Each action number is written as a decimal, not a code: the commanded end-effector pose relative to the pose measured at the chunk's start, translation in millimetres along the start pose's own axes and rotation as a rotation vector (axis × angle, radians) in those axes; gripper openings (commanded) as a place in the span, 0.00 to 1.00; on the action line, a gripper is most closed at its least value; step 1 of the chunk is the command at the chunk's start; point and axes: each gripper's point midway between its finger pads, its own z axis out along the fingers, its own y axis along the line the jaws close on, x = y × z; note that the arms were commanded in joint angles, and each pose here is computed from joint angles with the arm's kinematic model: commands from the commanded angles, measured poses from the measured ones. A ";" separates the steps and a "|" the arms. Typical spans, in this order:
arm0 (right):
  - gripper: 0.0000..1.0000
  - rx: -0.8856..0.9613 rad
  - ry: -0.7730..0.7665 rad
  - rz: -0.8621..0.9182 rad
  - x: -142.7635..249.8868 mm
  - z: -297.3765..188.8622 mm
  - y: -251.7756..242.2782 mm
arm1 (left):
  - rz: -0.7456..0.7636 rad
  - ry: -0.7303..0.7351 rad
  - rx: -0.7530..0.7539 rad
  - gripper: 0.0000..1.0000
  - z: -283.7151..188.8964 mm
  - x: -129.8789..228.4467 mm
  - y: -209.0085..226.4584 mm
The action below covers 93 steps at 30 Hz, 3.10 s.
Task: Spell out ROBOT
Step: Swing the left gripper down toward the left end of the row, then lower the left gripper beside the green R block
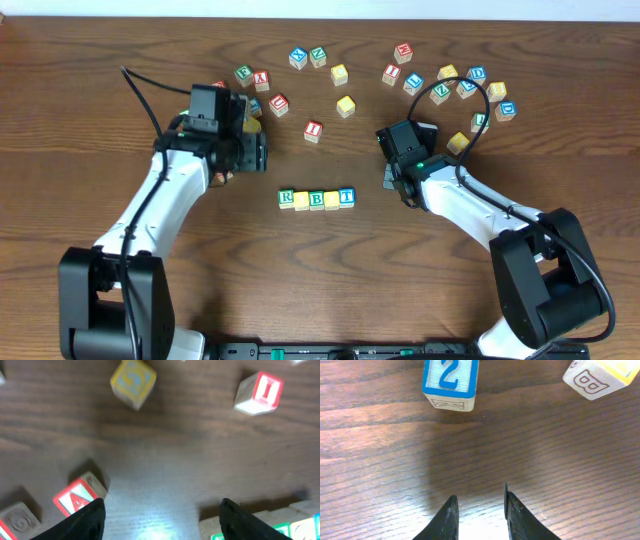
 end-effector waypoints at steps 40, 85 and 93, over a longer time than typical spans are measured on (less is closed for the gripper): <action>0.73 -0.045 -0.047 0.046 -17.5 -10.4 7.7 | 0.023 0.121 -0.028 0.41 67.7 39.4 -44.9; 0.72 -0.045 -0.045 0.039 -17.0 -10.3 7.7 | 0.007 0.212 -0.064 0.31 64.7 66.7 -52.9; 0.72 -0.047 -0.042 0.038 -16.2 -10.3 7.9 | 0.012 0.167 -0.081 0.31 65.4 54.9 -51.3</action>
